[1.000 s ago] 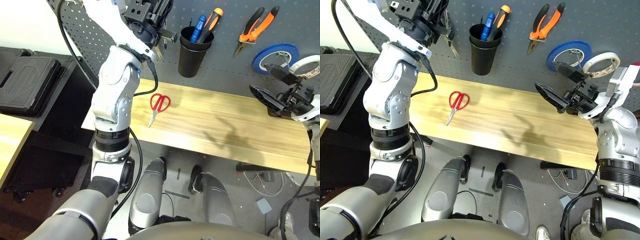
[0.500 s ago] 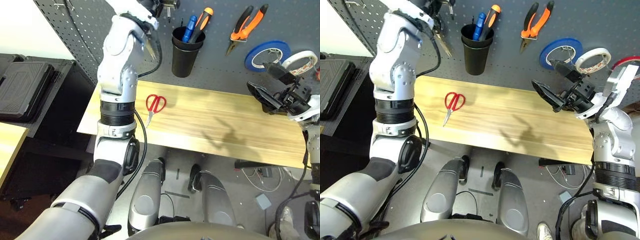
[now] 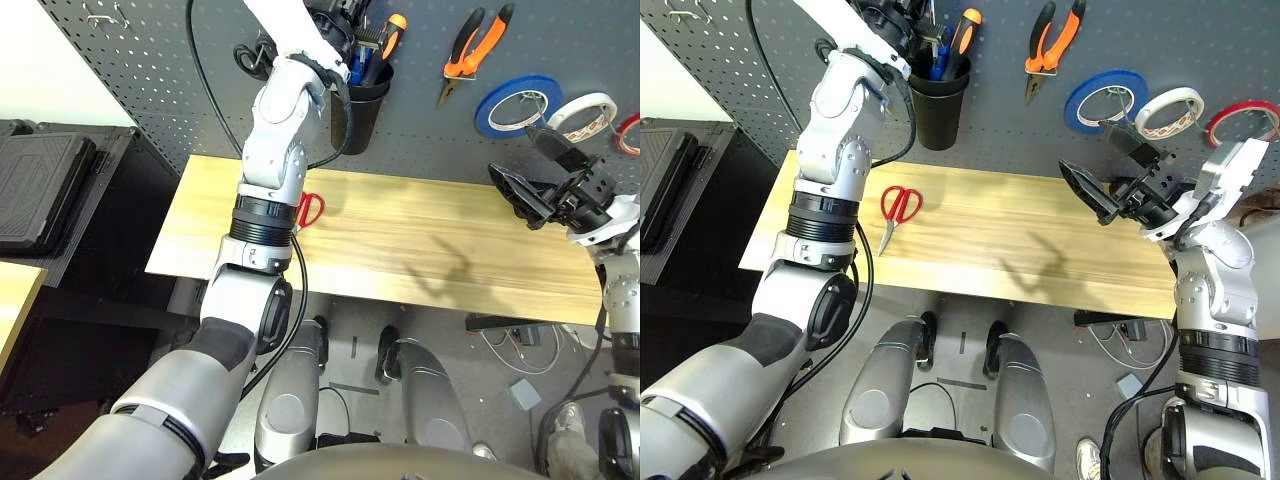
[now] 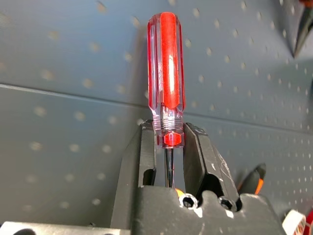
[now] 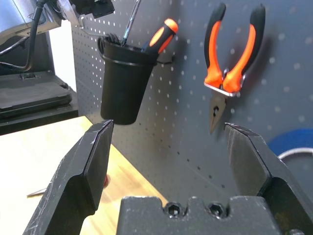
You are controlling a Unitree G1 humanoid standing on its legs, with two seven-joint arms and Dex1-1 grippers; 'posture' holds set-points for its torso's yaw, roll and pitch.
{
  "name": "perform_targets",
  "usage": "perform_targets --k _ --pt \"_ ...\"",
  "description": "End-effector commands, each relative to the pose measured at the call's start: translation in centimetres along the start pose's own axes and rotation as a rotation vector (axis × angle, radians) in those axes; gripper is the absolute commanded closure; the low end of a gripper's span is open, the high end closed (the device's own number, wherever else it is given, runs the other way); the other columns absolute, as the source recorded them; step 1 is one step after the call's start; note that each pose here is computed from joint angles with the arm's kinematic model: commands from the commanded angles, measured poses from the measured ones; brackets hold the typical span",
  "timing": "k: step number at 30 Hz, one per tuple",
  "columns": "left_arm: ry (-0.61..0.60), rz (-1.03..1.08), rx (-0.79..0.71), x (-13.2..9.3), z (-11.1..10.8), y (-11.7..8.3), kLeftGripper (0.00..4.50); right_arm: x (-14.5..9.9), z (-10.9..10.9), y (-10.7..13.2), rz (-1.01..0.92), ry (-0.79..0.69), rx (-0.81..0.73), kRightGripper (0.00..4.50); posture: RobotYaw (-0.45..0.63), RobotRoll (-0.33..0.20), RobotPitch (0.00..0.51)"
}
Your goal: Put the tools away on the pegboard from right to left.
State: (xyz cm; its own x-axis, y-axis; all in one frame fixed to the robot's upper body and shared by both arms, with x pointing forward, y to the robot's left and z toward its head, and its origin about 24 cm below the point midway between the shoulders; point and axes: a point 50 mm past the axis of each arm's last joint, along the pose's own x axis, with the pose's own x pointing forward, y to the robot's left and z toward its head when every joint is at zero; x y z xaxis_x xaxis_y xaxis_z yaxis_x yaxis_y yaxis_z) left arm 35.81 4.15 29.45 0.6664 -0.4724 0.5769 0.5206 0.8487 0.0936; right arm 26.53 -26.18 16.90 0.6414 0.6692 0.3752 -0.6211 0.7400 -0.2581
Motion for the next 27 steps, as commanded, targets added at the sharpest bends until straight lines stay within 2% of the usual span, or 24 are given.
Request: perform_targets --k 1,6,11,15,20,23,27 --pt "0.047 -0.044 0.044 -0.6 -1.4 -0.7 3.70 -0.1 0.2 0.3 0.005 -0.002 -0.014 0.00 0.12 0.000 0.222" --pt "0.073 -0.095 0.062 -1.0 -1.7 -1.4 1.96 0.0 0.0 0.5 0.020 -0.002 -0.004 0.00 0.13 0.000 0.219" --pt "0.062 -0.077 0.071 -1.1 -1.0 -1.0 0.06 0.3 -0.2 0.5 0.034 -0.002 -0.002 0.00 0.14 0.000 0.216" --pt "0.041 -0.055 0.097 -1.1 -0.2 -0.6 0.02 0.7 -0.4 0.7 0.050 -0.008 0.007 0.00 0.16 0.000 0.215" --pt "-0.010 -0.035 0.142 -1.7 2.3 0.1 0.02 1.2 -0.7 1.0 0.071 -0.017 0.021 0.00 0.18 0.000 0.218" --pt "-0.001 -0.039 0.174 -3.2 3.3 0.4 0.02 1.4 -0.8 1.2 0.079 -0.019 0.034 0.00 0.19 0.000 0.225" --pt "0.107 -0.093 0.194 -6.0 2.9 0.1 0.02 1.4 -1.7 1.7 0.096 0.056 0.057 0.00 0.21 0.000 0.237"
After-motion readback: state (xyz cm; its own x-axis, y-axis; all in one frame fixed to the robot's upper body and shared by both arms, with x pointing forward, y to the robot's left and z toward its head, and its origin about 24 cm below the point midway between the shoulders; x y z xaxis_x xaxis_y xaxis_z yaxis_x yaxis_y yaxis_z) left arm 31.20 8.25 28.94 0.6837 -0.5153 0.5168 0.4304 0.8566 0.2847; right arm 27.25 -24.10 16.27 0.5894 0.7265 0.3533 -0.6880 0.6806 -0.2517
